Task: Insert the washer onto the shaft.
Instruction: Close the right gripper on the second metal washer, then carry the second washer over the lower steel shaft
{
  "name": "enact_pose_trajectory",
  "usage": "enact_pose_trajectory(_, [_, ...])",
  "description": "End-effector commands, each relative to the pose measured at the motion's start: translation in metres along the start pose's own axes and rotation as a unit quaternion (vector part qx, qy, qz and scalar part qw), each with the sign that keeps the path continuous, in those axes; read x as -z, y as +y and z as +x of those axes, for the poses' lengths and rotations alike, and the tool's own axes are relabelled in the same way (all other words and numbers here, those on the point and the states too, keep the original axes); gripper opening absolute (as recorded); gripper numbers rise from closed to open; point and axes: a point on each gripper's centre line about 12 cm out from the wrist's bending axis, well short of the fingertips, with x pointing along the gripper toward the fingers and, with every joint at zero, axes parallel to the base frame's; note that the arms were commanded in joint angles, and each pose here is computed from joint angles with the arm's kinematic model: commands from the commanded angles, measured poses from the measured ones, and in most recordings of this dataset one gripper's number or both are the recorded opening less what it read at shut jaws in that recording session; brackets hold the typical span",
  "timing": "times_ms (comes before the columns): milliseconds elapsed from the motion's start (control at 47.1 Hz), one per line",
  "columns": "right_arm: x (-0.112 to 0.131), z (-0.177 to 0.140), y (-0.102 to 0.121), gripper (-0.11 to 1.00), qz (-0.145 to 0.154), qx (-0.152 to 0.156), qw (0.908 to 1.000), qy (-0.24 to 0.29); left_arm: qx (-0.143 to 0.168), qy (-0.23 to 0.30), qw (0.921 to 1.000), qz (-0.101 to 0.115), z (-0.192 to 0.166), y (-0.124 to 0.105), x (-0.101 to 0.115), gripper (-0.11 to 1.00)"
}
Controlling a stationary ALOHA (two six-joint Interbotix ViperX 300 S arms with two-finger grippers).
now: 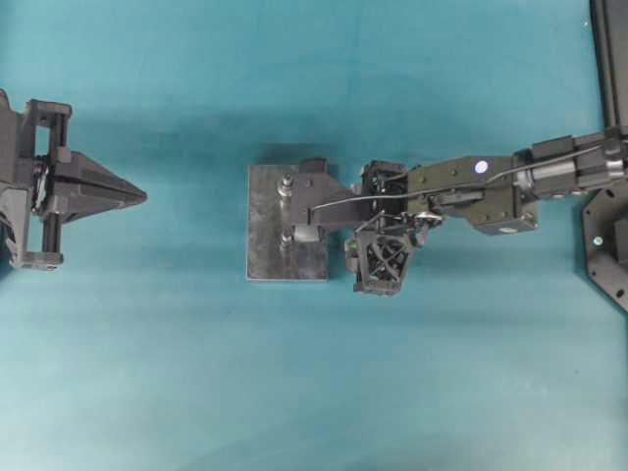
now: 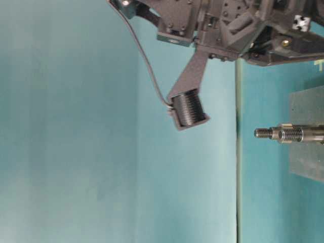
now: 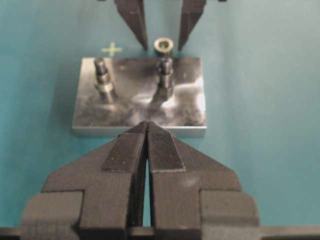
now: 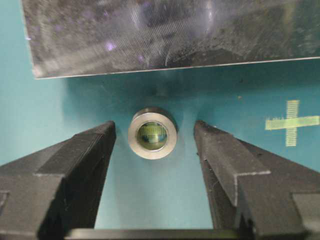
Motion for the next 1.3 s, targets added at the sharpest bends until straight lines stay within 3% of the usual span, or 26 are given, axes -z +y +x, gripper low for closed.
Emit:
enact_pose_trajectory(0, [-0.004, -0.003, 0.001, 0.66, 0.003, -0.001, 1.0000, -0.009, -0.001, -0.008, 1.0000, 0.000, 0.000, 0.001, -0.005, 0.00])
enact_pose_trajectory(170, [-0.005, -0.001, 0.001, 0.60, 0.003, -0.001, 0.9999, -0.010, -0.001, -0.008, 1.0000, 0.000, 0.000, 0.001, -0.005, 0.00])
enact_pose_trajectory(382, [-0.004, -0.003, 0.001, 0.33, 0.004, 0.000, 1.0000, -0.005, -0.001, -0.008, 1.0000, 0.000, 0.000, 0.001, -0.006, 0.00])
enact_pose_trajectory(595, [-0.010, -0.021, 0.001, 0.33, 0.002, -0.001, 0.9998, -0.018, -0.001, -0.009, 1.0000, 0.000, 0.000, 0.001, -0.006, 0.00])
enact_pose_trajectory(977, [-0.050, -0.076, 0.008, 0.33, -0.013, -0.002, 0.9978, -0.065, -0.001, -0.010, 0.9999, 0.000, -0.001, 0.001, -0.006, 0.00])
enact_pose_trajectory(1275, [-0.085, -0.085, 0.011, 0.33, -0.028, 0.003, 0.9947, -0.099, -0.001, -0.008, 1.0000, 0.000, -0.001, 0.001, -0.005, 0.00])
